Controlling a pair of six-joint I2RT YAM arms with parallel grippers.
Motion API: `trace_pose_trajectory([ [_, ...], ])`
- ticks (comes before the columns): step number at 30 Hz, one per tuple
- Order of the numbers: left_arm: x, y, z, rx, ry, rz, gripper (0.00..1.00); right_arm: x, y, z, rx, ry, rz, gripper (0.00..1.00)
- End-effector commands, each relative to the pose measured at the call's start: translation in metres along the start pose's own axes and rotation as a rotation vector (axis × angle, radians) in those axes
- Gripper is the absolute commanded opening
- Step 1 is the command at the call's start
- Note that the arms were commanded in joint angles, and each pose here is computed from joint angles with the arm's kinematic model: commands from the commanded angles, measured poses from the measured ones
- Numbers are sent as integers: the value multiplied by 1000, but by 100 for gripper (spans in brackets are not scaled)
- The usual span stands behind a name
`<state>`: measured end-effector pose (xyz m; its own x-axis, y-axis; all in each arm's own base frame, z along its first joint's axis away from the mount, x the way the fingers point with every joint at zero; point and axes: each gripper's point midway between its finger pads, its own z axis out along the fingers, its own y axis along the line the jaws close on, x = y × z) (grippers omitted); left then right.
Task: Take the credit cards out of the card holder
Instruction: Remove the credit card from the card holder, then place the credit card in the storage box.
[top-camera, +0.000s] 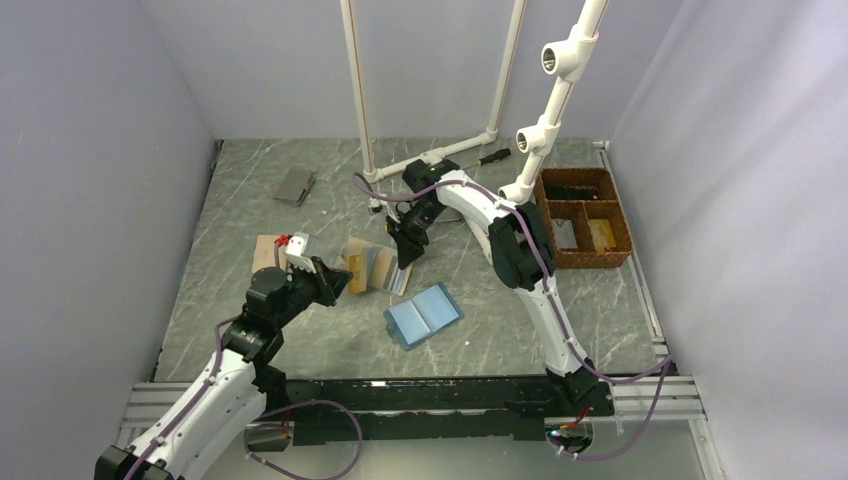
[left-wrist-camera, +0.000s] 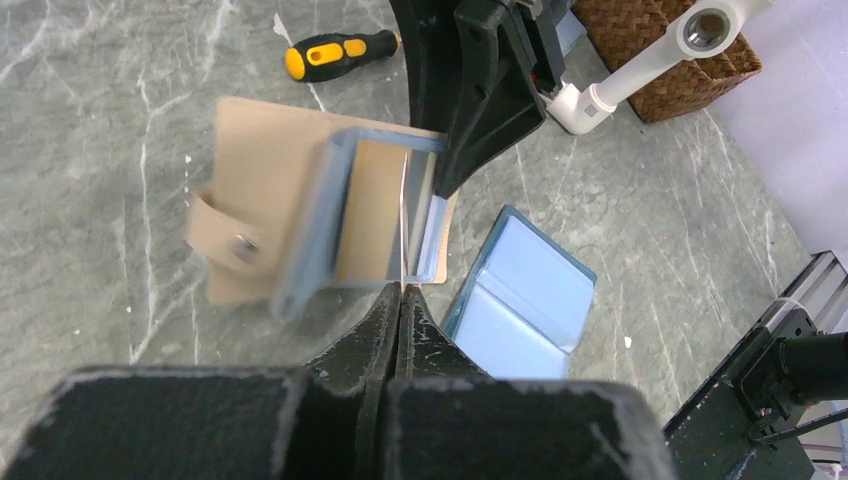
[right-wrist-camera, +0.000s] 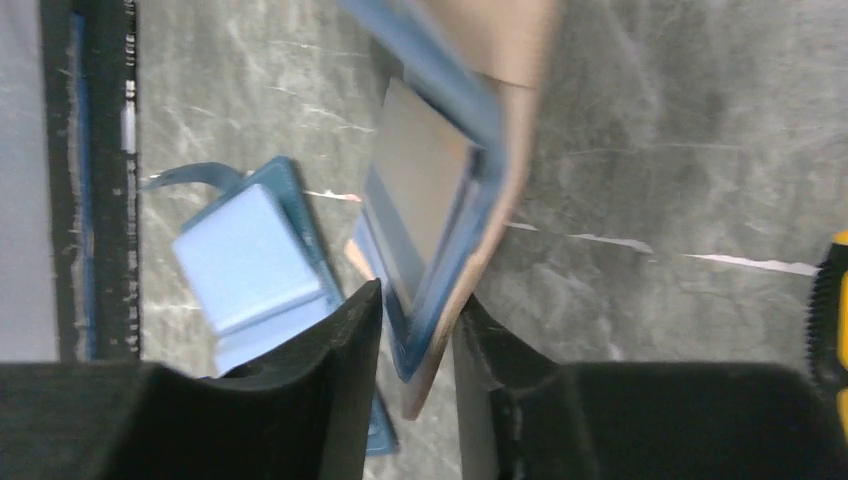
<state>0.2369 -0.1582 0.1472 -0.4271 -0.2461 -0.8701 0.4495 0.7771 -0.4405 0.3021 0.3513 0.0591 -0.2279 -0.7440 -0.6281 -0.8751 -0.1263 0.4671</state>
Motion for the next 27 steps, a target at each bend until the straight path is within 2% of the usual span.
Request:
trace_pose_trajectory([
  [1,-1,1,-3,-17,-9,-29,0,-8,-26,1,128,5,51,39],
  [6,3,-2,-2,1,1,-62,0,-10,-52,-14,317,30,112,50],
  [12,4,-8,-2,30,7,-98,0,-36,-43,-51,448,9,25,54],
  [16,2,-14,-5,59,-2,-102,0,-59,5,-63,357,-32,-118,58],
  [21,-3,-25,-11,112,-3,-52,0,-71,86,-58,120,-81,-314,59],
  [27,-8,-41,-19,200,-19,22,0,-60,146,-56,120,3,-555,61],
])
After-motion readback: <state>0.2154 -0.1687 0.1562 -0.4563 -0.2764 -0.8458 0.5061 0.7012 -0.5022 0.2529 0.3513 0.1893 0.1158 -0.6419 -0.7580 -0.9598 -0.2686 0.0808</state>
